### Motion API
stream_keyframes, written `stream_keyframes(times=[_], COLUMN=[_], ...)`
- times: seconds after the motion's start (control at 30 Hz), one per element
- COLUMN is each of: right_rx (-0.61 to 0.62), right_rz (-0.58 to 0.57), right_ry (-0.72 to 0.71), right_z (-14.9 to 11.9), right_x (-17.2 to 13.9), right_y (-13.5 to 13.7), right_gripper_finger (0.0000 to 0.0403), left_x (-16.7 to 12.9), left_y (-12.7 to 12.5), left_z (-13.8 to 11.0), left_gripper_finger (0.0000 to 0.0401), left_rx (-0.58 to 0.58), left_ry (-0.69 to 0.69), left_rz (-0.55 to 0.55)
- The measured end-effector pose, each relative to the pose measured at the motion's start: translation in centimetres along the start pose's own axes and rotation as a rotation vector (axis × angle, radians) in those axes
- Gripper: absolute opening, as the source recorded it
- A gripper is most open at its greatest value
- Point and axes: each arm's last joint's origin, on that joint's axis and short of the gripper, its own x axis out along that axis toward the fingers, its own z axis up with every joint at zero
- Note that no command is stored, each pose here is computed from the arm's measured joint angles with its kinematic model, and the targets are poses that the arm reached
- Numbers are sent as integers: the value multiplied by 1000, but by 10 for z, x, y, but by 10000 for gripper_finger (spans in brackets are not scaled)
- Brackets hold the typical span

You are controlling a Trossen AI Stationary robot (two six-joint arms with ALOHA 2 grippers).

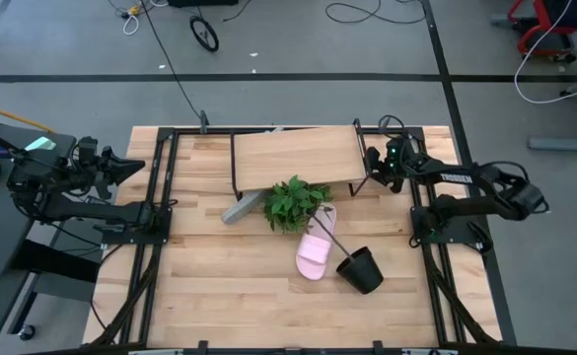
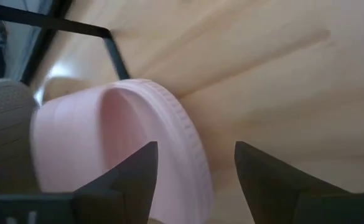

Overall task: Pick and place slides into the shelf
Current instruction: Put the top pink slides on the shelf

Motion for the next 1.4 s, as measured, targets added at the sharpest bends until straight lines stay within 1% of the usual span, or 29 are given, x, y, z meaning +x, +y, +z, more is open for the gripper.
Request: stream_keyframes(times=[0.1, 0.23, 0.37, 0.5, 0.57, 0.77, 1.0, 1.13, 1.27, 1.4], right_rx=[-14, -44, -50, -55, -57, -89, -96, -100, -109, -128], right_rz=[-12, 11, 26, 16, 11, -1, 3, -3, 31, -20], right_ry=[17, 23, 32, 48, 50, 34, 16, -12, -54, -60], right_z=[0, 1, 1, 1, 1, 2, 0, -2, -4, -8], right_x=[4, 7, 9, 12, 13, 13, 3, -10, -25, -43], right_y=[-2, 0, 0, -1, -2, -2, 0, 1, 4, 4], right_gripper_finger=[219, 217, 197, 161, 136, 30, 28, 28, 28, 28], left_x=[0, 0, 0, 0, 0, 0, 0, 0, 0, 0], left_y=[0, 0, 0, 0, 0, 0, 0, 0, 0, 0], left_z=[0, 0, 0, 0, 0, 0, 0, 0, 0, 0], left_gripper_finger=[23, 28, 32, 26, 22, 16, 24, 21, 14, 12], left_rx=[-3, -5, -6, -6, -6, -7, -7, -5, 1, 3], left_ry=[0, 0, 0, 0, 0, 0, 0, 0, 0, 1], left_rz=[0, 0, 0, 0, 0, 0, 0, 0, 0, 2])
